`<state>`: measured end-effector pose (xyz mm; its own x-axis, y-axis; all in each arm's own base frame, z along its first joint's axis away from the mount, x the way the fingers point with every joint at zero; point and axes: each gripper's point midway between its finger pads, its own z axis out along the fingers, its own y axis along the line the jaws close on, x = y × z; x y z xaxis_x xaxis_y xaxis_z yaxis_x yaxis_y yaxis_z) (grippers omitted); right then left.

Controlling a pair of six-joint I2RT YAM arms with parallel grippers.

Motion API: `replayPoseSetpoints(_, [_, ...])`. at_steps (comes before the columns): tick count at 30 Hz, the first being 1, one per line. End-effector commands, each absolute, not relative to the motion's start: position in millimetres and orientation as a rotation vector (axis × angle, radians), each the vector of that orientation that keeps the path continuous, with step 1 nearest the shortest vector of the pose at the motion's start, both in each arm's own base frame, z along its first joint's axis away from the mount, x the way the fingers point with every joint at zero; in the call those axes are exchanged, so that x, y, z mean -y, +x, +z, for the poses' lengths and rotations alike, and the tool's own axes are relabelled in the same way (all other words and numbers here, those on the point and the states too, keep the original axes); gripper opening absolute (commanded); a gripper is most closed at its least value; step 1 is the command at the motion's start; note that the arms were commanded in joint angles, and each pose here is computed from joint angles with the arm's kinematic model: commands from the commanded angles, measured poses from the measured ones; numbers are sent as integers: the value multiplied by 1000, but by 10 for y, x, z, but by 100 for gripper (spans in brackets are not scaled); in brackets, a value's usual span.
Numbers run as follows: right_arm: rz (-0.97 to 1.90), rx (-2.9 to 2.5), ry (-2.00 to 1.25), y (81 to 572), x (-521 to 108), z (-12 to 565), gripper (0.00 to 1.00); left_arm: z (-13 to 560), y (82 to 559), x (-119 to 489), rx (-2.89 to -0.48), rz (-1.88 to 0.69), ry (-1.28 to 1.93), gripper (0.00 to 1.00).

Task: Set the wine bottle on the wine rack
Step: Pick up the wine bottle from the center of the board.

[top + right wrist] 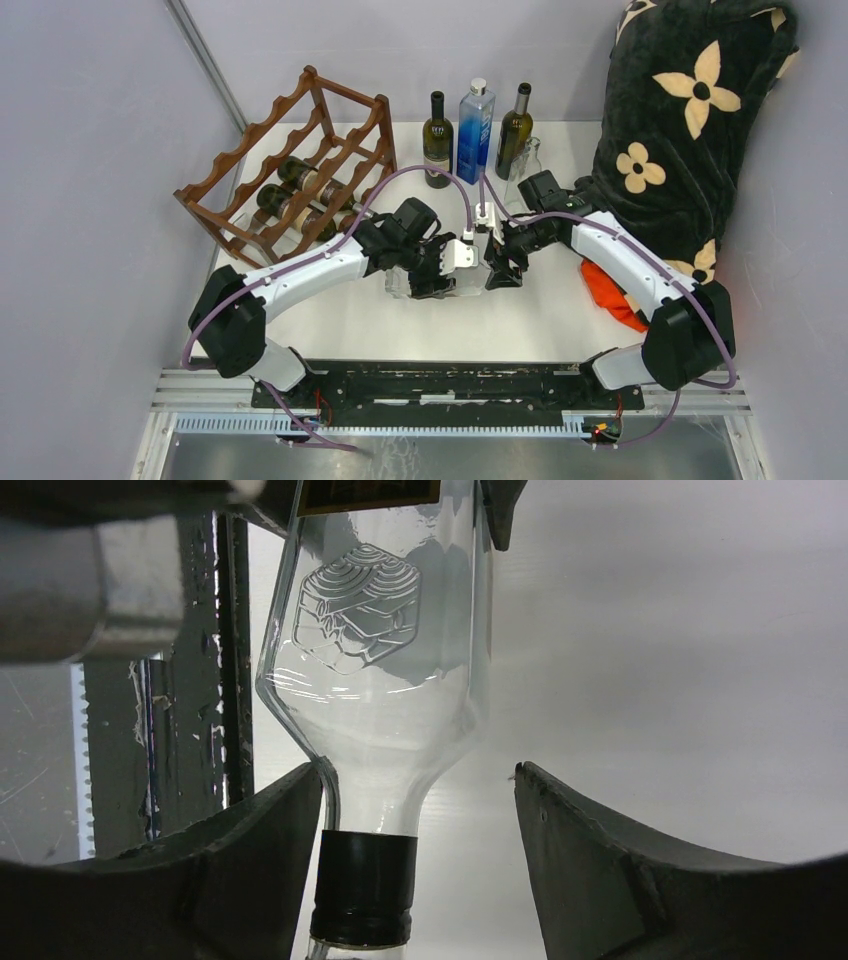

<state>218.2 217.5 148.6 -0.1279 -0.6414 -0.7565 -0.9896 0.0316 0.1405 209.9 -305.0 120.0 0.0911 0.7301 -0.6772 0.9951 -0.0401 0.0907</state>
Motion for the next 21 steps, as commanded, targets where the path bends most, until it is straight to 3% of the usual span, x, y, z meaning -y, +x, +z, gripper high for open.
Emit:
replayPoseSetpoints(1, [909, -1806, -1671, 2170, -2199, 1444, 76, 1697, 2273, 3350, -1484, -628, 1760, 2])
replayPoseSetpoints(14, [956, -1816, -1706, 2064, -2211, 1369, 70, 1717, 2278, 3376, -1476, -641, 1743, 2])
replayPoseSetpoints(21, [962, -1815, -1714, 2032, -2239, 1348, 58, 1724, 2280, 3396, -1475, -648, 1736, 2])
